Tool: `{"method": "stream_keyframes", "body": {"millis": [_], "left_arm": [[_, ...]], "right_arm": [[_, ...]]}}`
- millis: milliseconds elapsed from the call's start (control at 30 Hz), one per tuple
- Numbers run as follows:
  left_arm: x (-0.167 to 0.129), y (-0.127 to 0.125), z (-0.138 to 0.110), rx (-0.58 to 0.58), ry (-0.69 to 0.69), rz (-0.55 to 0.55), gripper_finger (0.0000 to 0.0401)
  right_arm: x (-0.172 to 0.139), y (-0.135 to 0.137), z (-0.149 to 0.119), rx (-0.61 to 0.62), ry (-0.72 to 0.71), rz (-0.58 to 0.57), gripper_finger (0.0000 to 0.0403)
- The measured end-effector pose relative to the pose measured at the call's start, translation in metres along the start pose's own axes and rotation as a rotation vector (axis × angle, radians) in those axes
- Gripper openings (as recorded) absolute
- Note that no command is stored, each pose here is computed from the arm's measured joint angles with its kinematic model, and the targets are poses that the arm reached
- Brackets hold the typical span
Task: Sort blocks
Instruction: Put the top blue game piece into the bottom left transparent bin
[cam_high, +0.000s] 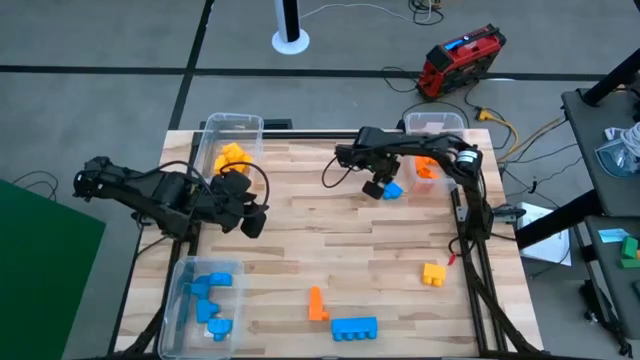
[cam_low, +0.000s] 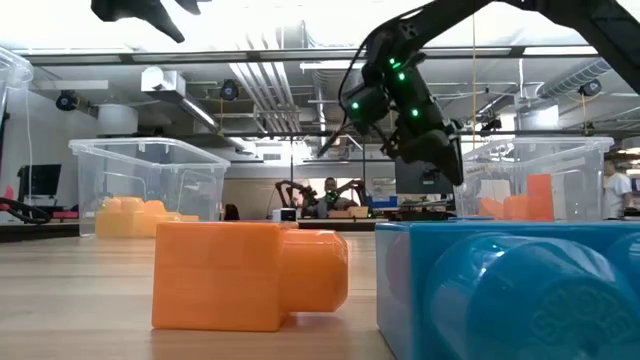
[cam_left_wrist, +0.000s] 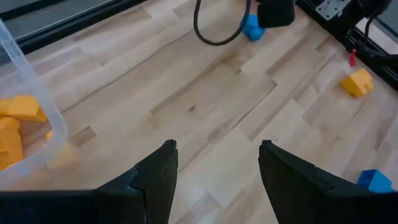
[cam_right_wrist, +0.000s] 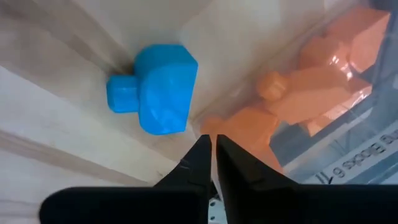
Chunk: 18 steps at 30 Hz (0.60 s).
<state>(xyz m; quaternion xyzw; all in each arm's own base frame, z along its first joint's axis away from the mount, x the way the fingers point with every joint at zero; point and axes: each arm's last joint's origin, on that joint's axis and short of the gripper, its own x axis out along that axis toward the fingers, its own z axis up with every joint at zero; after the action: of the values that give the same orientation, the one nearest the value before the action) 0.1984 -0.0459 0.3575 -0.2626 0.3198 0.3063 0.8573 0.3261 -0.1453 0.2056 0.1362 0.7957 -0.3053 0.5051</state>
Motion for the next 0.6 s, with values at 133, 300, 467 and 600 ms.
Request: {"method": "stream_keyframes", "body": {"millis": [133, 300, 467, 600], "left_arm": [[0.000, 0.000, 0.000, -0.001, 0.001, 0.001, 0.0200], [0.000, 0.000, 0.000, 0.004, -0.011, 0.008, 0.0200], [0.000, 0.000, 0.000, 0.006, -0.014, 0.011, 0.0201], [0.000, 0.000, 0.001, 0.006, -0.023, 0.016, 0.0201]], "right_arm": [[0.009, 0.003, -0.003, -0.013, 0.037, -0.013, 0.0015], [0.027, 0.004, -0.010, -0.018, 0.085, -0.072, 0.0010], [0.043, 0.008, -0.015, -0.028, 0.123, -0.090, 0.0009], [0.046, 0.011, -0.014, -0.033, 0.107, -0.086, 0.0009]]}}
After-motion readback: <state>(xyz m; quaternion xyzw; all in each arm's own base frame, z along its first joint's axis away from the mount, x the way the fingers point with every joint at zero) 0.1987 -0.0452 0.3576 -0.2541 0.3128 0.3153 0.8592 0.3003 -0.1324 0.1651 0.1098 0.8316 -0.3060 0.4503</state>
